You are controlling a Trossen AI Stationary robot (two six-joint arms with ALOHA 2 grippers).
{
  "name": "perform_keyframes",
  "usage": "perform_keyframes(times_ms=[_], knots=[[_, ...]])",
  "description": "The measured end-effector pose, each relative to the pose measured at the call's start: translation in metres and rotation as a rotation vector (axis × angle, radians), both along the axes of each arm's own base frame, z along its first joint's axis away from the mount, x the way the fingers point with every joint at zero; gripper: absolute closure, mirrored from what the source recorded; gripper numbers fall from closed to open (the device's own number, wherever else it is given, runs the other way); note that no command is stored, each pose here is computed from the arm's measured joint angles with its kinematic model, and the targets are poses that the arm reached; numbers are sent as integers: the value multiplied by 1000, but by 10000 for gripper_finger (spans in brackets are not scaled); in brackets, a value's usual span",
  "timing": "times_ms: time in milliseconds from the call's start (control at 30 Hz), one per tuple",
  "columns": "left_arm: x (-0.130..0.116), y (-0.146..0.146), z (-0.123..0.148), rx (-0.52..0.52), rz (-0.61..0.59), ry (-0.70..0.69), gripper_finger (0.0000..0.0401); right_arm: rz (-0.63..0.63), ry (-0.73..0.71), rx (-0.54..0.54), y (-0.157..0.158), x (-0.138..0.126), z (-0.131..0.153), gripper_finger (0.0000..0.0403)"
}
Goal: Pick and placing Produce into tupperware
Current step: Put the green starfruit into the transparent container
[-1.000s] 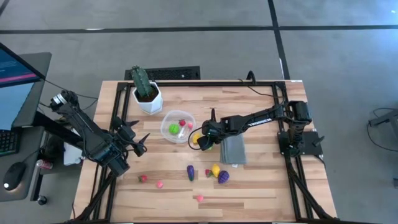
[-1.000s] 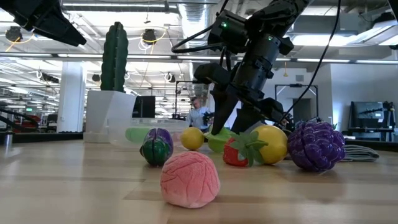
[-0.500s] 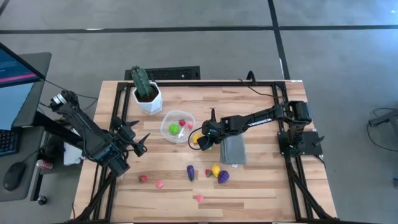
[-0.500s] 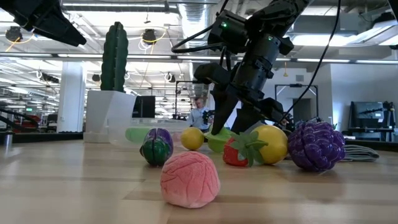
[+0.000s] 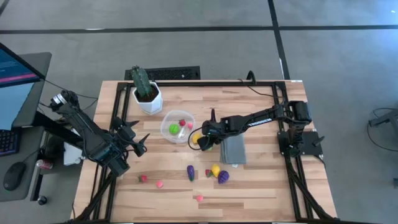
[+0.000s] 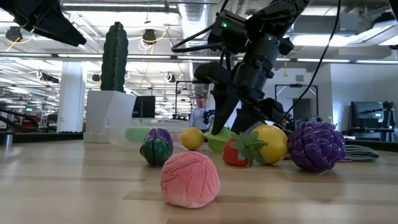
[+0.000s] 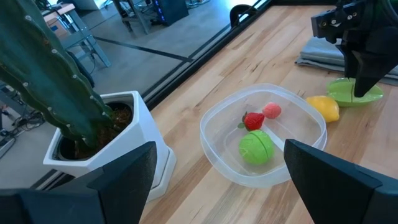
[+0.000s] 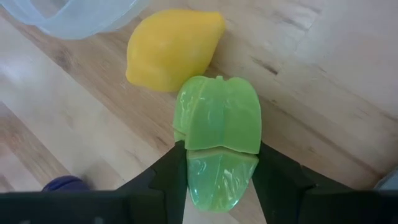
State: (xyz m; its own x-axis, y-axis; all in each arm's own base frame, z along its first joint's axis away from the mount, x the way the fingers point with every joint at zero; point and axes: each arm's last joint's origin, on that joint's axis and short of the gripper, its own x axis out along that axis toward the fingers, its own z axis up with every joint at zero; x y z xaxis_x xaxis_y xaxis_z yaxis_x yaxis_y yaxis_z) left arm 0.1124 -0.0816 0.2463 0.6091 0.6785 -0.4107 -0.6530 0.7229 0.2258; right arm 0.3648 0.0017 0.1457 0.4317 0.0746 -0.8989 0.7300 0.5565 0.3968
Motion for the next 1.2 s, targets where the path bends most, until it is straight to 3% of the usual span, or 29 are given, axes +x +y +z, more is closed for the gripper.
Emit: perform_keyframes(times_ms=[367, 733, 1200], knots=[[0, 0, 0, 1, 0, 0, 58, 21, 0, 19, 1, 0, 0, 228], [0, 0, 0, 1, 0, 0, 58, 30, 3, 21, 1, 0, -1, 183], [0, 0, 0, 0, 0, 0, 58, 29, -1, 21, 1, 0, 0, 234]])
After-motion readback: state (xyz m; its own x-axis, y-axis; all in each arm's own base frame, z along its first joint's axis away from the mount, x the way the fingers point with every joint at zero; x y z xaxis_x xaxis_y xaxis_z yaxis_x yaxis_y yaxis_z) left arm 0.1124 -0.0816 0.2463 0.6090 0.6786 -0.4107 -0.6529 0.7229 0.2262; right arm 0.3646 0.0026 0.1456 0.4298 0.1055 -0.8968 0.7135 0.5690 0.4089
